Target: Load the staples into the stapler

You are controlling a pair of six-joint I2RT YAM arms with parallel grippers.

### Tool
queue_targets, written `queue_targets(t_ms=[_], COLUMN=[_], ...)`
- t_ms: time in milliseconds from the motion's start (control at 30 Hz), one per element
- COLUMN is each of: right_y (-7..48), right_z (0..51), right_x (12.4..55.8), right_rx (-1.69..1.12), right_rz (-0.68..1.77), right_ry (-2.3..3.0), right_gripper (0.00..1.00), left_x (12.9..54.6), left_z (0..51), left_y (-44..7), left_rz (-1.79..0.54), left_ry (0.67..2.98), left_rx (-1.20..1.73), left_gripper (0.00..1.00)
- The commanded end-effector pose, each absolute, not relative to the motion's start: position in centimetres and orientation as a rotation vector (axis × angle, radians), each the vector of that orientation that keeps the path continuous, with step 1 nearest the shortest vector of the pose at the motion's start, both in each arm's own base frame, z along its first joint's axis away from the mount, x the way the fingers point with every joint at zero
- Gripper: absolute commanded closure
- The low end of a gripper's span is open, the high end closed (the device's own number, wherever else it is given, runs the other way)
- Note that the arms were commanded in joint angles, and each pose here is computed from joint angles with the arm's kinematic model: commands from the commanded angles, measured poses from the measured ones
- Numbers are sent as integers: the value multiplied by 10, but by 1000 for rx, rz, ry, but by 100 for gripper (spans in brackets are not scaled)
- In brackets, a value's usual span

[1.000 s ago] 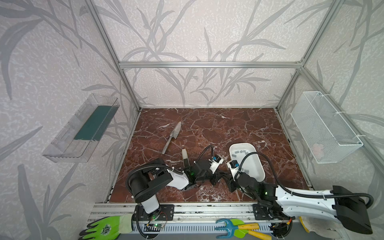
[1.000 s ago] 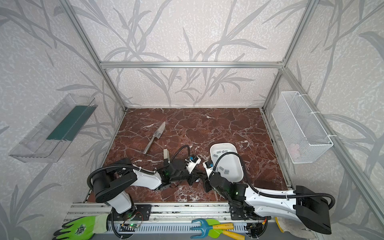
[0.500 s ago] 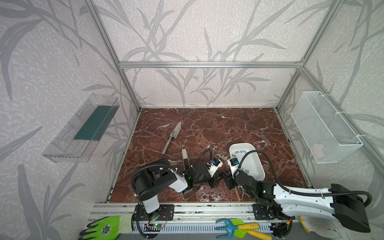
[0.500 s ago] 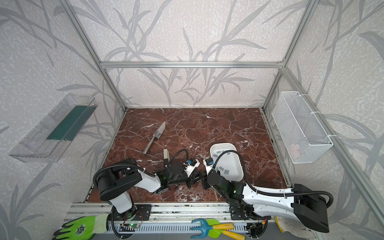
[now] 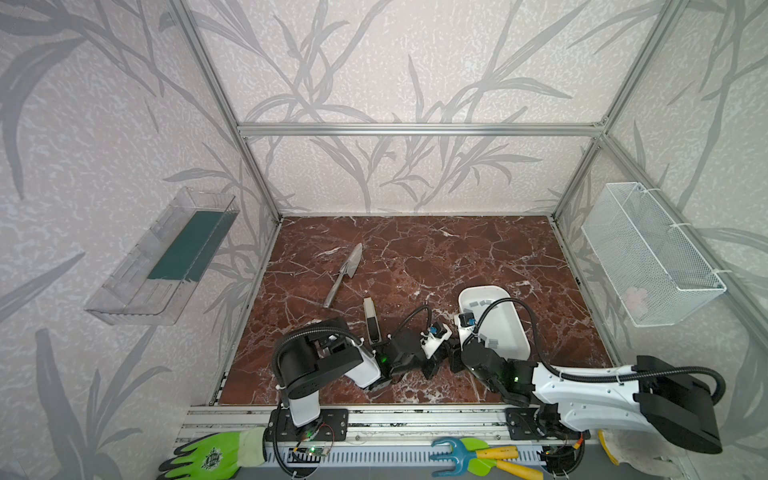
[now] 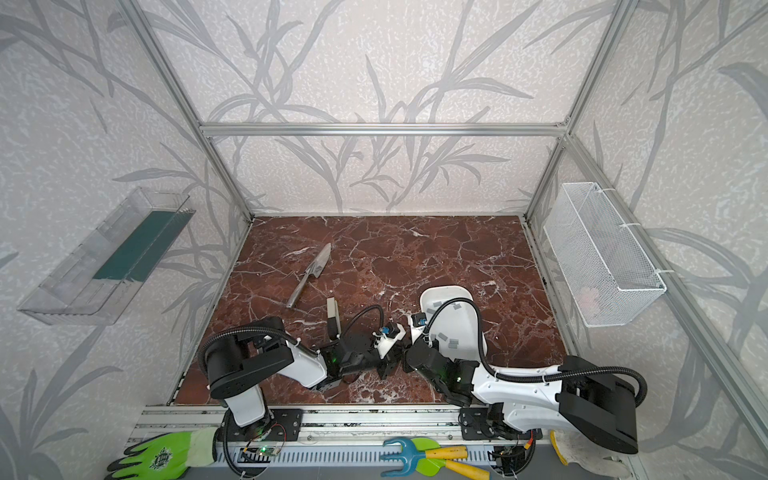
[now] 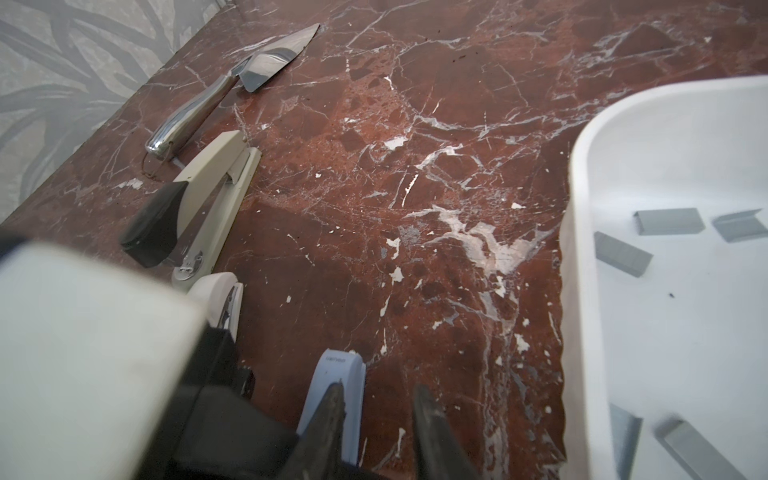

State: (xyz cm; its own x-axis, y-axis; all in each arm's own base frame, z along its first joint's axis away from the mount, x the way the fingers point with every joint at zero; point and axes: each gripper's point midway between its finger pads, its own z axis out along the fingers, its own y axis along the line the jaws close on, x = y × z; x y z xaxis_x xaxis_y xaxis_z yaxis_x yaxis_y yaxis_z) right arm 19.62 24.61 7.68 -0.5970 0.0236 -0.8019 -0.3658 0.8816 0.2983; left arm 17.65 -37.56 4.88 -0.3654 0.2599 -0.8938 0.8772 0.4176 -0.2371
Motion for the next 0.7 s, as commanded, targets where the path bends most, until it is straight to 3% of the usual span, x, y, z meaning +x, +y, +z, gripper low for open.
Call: queue_targets(t_ms=[0, 300, 533, 667], right_y=[257, 248, 234, 226], right_z=[58, 93, 113, 118], right_x=[180, 188, 190, 187], right_rx=[-321, -287, -251, -246], right_rz=[597, 576, 557, 566], right_ry=[2238, 2154, 2105, 2095], right_gripper=[71, 69, 63, 61], left_x=[170, 179, 193, 198], left_z=[-10, 23, 52, 80], left_y=[-351, -355, -353, -344], left_rz=[-788, -781, -681, -671], left_ry=[2058, 2052, 2039, 1993], left_rx=[1043, 1015, 1017, 980], left_gripper=[95, 87, 72, 58])
